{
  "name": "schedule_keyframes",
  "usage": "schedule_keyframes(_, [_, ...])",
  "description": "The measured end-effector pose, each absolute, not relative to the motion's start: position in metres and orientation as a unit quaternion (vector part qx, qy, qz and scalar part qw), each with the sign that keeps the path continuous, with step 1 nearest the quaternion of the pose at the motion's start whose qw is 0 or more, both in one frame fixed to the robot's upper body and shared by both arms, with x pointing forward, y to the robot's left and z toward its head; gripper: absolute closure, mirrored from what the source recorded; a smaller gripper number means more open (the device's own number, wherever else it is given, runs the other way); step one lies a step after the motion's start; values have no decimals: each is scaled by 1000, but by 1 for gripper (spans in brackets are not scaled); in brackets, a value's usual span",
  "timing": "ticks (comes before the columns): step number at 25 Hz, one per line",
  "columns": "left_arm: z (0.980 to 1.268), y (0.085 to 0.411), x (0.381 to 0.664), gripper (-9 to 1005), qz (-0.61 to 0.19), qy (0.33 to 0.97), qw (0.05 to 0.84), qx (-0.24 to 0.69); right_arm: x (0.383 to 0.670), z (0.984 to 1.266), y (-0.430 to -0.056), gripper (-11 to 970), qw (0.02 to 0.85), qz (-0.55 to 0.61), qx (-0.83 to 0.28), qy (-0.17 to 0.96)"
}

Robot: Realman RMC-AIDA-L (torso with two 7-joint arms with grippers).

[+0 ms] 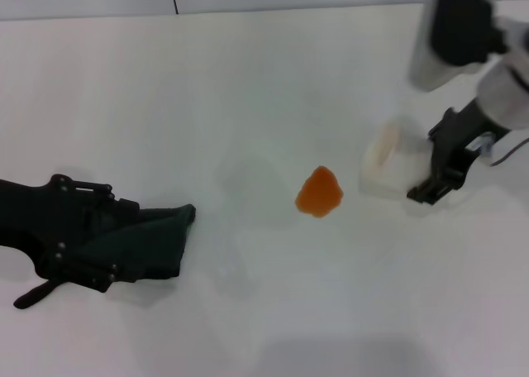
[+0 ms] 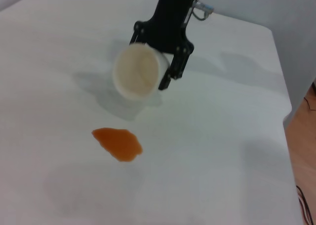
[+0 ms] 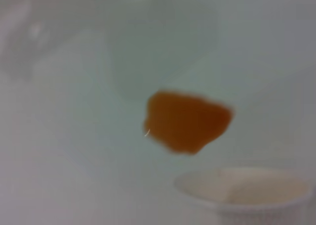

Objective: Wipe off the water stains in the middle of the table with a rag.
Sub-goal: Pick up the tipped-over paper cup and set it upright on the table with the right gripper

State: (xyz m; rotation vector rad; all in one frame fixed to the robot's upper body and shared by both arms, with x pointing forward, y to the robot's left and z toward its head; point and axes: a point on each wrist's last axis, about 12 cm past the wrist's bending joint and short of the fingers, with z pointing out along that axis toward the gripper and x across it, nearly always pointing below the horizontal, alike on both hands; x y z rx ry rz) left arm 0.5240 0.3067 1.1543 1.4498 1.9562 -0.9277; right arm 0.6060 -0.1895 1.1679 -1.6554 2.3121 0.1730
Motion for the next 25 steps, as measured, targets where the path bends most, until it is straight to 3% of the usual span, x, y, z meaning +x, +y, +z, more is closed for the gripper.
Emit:
schedule_keyframes(10, [1157,308,526,177,-340,723,269,537,574,1178,-270,299,387,221,-478,757])
schedule_keyframes(15, [1159,309,528,179,-338,724,274,536,557,1150,-297,301,458,268,-425,733])
schedule_keyframes(25, [1163,314,529,183,-333,724,282,534,540,1089,-311,307,571,294,-334,690])
